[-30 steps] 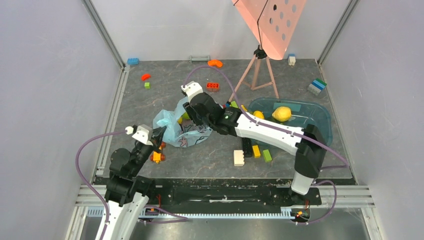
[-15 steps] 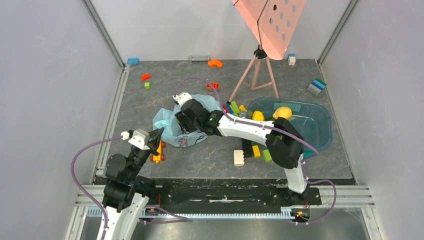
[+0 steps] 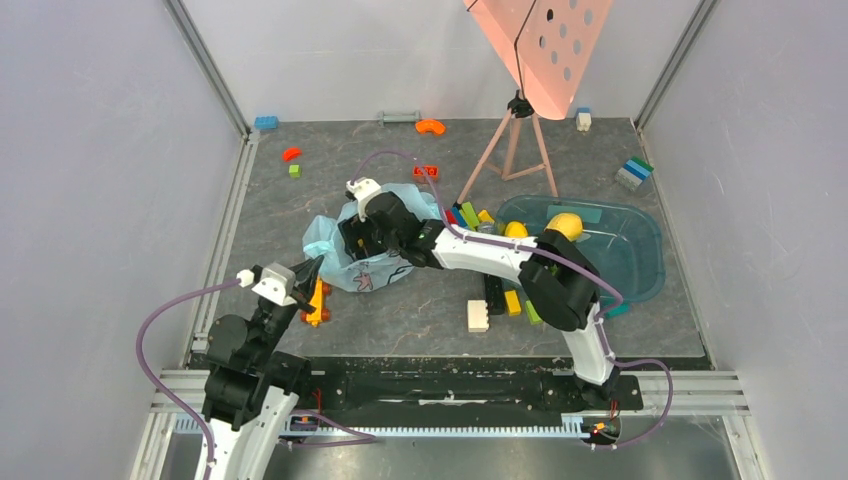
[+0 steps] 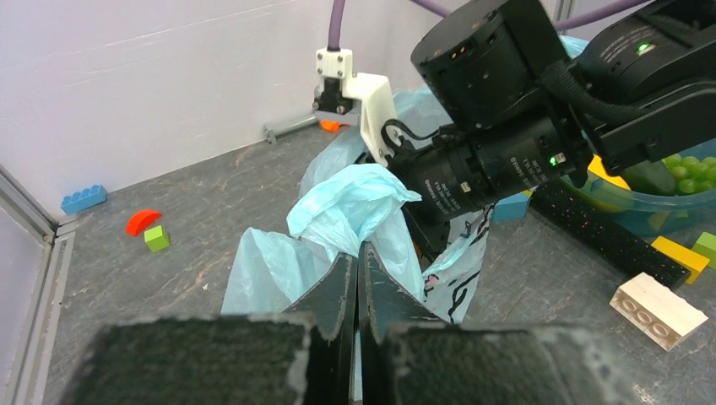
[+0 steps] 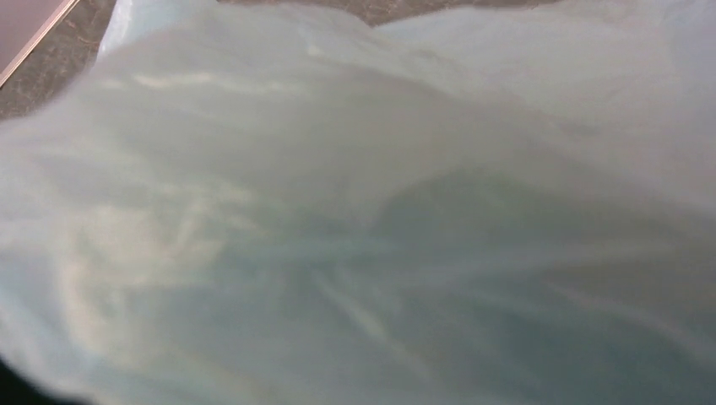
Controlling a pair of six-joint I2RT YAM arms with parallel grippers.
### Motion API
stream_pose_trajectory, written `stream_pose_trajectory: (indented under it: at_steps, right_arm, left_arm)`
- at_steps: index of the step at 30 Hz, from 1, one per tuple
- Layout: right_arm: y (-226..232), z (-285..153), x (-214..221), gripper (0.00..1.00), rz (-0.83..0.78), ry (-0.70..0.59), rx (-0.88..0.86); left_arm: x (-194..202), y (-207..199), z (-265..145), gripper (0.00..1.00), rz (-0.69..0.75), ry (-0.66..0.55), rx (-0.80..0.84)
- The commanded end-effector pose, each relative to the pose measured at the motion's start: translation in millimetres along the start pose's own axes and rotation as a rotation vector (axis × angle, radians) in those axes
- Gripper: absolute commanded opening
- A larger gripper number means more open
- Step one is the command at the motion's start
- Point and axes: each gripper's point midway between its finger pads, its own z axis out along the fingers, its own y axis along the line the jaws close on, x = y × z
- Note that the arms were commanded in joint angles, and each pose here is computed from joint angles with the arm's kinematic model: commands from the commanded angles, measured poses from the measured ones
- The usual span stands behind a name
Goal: Take the fake fruits out of the plastic bag
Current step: Take out the fake fruit from the plastic bag.
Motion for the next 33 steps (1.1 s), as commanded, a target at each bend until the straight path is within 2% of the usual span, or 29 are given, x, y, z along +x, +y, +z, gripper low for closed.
stream_pose_trajectory:
  at_steps: [1,10,20,25,33]
  right_arm:
    - [16,14,-6,0.81,0.033,-0.029,-0.085]
    - [23,42,15,0.86,0.051,0.021,-0.124]
    - [17,67,49,0.85,0.057,0.078,-0.111]
    - [14,72,59,0.76,0.055,0.095,-0.099]
    - [8,56,46,0.53,0.028,0.041,-0.077]
  left_arm:
    - [-26,2,-10,0.02,0.053,-0.096,-0.008]
    - [-13,17,-6,0.02,0.034,-0.049,-0.094]
    - [-12,17,-6,0.02,0.029,-0.047,-0.095]
    - [-12,16,-5,0.02,0.026,-0.047,-0.093]
    - [-11,16,-5,0.02,0.024,-0.048,-0.093]
